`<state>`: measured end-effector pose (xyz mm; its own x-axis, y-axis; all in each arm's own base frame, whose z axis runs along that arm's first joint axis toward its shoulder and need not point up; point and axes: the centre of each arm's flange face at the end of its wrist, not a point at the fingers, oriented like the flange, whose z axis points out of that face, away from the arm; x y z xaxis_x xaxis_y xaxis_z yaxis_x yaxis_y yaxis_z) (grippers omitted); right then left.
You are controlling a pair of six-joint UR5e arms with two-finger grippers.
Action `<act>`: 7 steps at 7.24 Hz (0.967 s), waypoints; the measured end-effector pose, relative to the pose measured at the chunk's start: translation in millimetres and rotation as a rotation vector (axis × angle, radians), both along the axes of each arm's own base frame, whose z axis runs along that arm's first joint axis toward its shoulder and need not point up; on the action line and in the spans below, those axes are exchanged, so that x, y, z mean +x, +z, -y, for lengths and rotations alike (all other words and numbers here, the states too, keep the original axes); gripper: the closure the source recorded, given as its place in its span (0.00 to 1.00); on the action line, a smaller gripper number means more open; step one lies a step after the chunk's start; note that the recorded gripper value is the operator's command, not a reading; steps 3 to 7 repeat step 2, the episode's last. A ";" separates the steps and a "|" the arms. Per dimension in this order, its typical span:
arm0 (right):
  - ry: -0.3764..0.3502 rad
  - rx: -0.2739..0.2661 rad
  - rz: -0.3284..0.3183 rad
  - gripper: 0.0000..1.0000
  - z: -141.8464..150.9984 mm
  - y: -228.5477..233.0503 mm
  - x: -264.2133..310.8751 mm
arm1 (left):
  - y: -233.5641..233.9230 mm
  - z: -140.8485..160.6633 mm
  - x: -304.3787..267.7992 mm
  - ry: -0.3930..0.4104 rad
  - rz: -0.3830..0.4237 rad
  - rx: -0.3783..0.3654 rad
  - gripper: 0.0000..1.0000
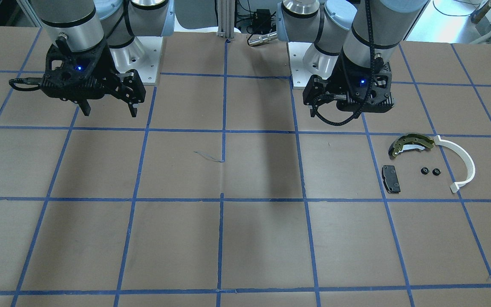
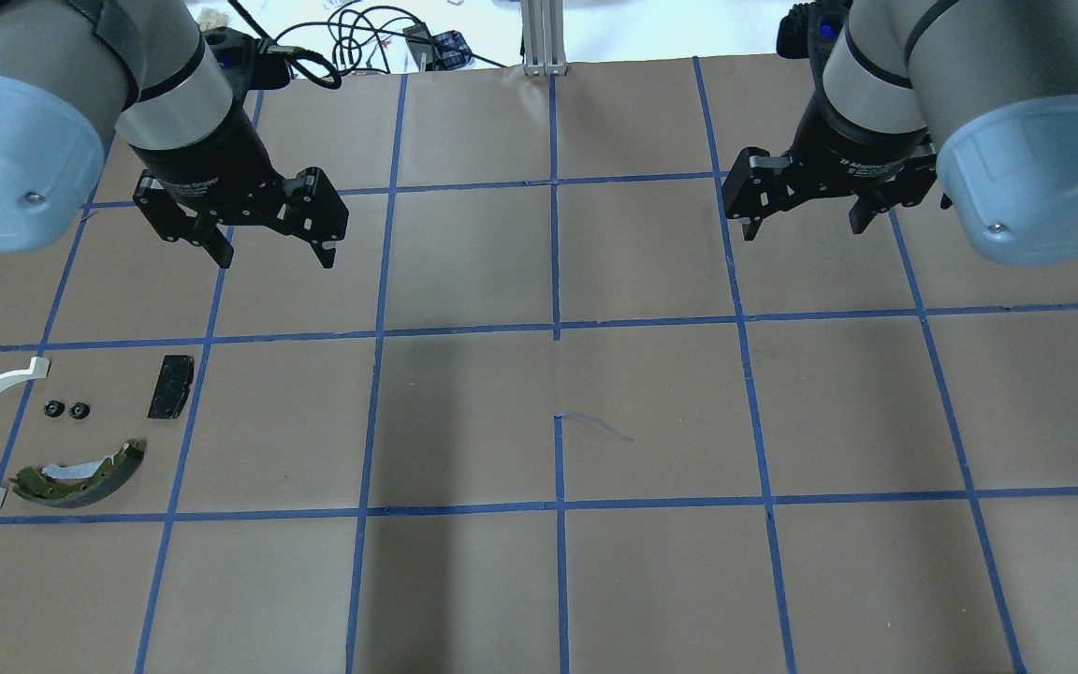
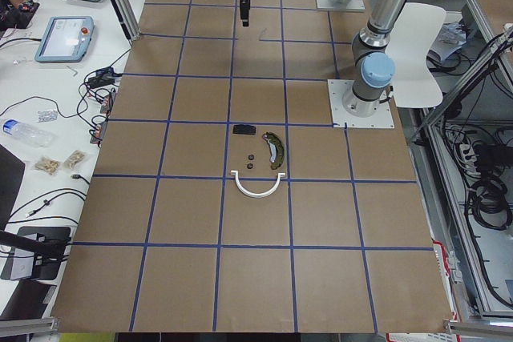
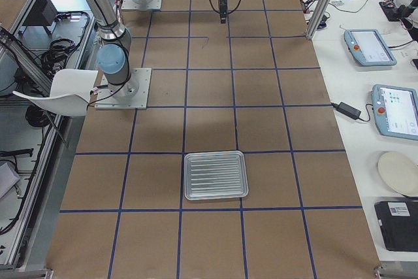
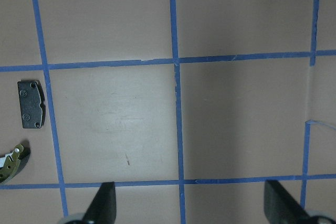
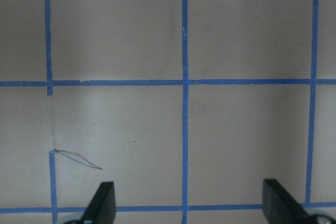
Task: Place bearing gear from tray to pile
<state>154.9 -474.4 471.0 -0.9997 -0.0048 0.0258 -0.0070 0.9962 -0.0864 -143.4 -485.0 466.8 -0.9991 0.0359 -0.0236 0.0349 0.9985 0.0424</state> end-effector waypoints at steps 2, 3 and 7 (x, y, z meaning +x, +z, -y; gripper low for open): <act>-0.001 0.000 0.004 0.00 0.0 -0.3 0.3 | -2.1 -3.5 0.9 -0.004 0.011 0.006 0.00; -0.001 0.000 0.004 0.00 0.0 -0.3 0.3 | -2.1 -3.5 0.9 -0.004 0.011 0.006 0.00; -0.001 0.000 0.004 0.00 0.0 -0.3 0.3 | -2.1 -3.5 0.9 -0.004 0.011 0.006 0.00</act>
